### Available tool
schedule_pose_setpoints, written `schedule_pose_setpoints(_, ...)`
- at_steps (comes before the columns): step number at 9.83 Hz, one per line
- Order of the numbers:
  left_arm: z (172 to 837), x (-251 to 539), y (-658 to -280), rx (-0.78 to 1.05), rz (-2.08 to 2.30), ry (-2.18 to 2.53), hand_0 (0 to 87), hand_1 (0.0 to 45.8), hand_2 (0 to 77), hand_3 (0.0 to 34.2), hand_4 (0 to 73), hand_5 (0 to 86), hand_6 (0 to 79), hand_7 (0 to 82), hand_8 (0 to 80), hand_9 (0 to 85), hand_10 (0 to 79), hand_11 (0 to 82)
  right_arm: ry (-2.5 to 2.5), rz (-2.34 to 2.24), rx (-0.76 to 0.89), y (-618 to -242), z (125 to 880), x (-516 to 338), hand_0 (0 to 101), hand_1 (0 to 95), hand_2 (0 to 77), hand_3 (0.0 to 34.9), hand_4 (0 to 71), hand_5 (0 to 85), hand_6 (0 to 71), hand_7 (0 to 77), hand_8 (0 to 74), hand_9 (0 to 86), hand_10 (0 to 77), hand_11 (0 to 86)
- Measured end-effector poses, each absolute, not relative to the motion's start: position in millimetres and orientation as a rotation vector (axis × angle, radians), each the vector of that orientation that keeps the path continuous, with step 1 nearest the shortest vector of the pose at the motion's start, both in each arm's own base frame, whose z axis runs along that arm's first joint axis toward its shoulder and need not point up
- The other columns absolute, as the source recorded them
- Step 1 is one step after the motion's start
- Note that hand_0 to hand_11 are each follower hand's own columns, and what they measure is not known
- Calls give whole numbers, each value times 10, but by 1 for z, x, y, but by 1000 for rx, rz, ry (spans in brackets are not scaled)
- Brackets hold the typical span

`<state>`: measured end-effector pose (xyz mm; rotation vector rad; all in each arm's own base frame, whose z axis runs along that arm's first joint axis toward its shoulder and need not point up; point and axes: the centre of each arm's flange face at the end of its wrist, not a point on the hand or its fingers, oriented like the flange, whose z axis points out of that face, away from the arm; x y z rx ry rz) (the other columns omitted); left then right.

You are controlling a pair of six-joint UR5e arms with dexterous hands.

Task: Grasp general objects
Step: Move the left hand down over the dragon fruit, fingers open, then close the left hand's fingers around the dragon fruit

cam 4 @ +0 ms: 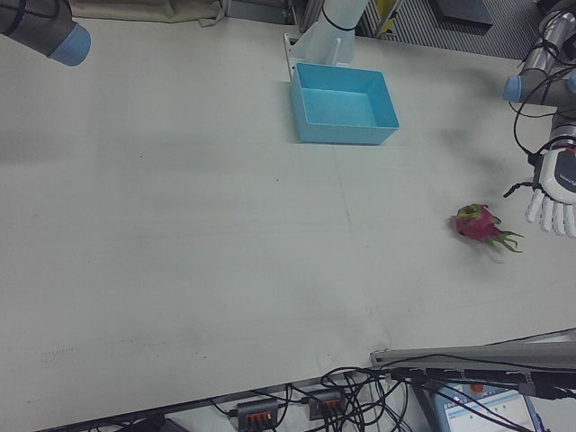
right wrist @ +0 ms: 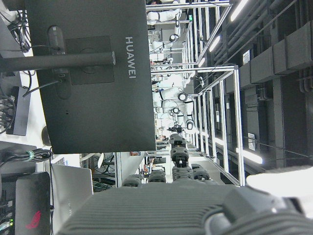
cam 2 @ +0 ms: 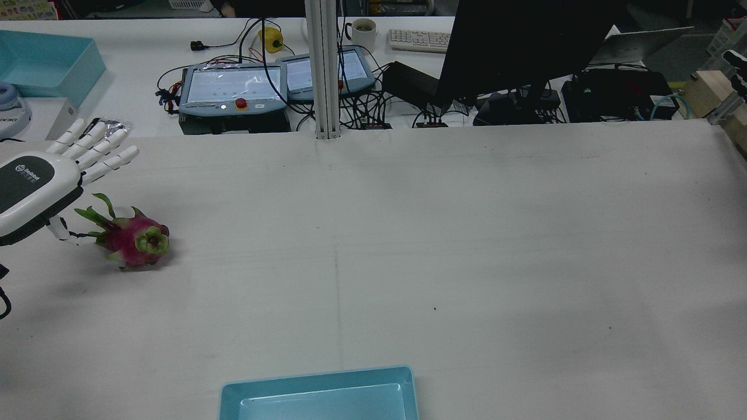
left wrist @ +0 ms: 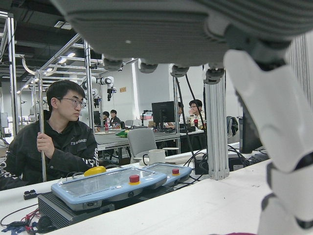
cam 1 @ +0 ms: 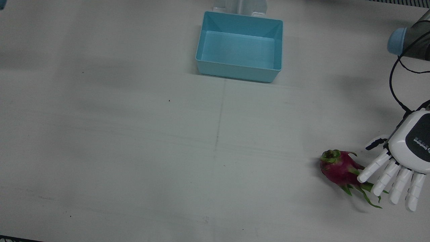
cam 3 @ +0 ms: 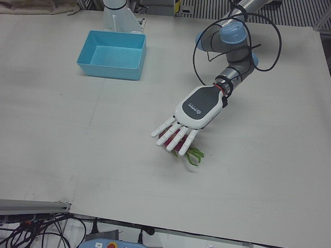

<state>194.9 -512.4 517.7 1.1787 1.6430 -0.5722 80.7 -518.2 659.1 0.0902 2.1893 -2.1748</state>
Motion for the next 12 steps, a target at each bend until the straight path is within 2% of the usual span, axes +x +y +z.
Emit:
schedule_pose_setpoints(1,517,202,-512,1186,-555,1624,538,0,295,173,0,22,11,33,16,11,11,16,2189,-2175,90,-518,659,81,0,65,16,0,0,0,0,0,0,11,0,5)
schedule_pose_setpoints(2,516,208,-511,1188,-539,1604,530,0,278,215,0,22,11,27,16,11,11,16,2189,-2175,90,-518,659,81,0,60,16,0,0,0,0,0,0,11,0,11)
schedule_pose_setpoints(3,512,213,-512,1183,-530,1582,530,0,278,215,0,22,11,27,16,11,11,16,2189,-2176,89,-518,659,81,0,65,16,0,0,0,0,0,0,11,0,5)
schedule_pose_setpoints(4,507,217,-514,1174,-525,1562,523,0,262,277,0,22,11,27,16,11,11,16,2189,-2176,89,-518,659,81,0,65,16,0,0,0,0,0,0,11,0,5)
schedule_pose_setpoints(5,503,224,-514,1160,-518,1549,503,0,169,299,0,22,11,27,16,11,11,16,2189,-2176,89,-518,659,81,1,60,16,0,0,0,0,0,0,11,0,5)
schedule_pose_setpoints(6,502,236,-511,1142,-499,1538,492,0,65,299,0,22,11,27,16,11,11,16,2189,-2176,89,-518,659,81,0,60,16,0,0,0,0,0,0,11,0,5)
schedule_pose_setpoints(8,491,257,-509,1146,-446,1503,493,0,27,299,0,22,11,22,16,11,11,16,2189,-2175,90,-518,659,81,0,60,16,0,0,0,0,0,0,11,0,5)
schedule_pose_setpoints(12,474,297,-509,1130,-418,1487,492,0,16,300,0,22,11,22,16,11,11,16,2189,-2176,89,-518,659,81,1,65,16,0,0,0,0,0,0,11,0,5)
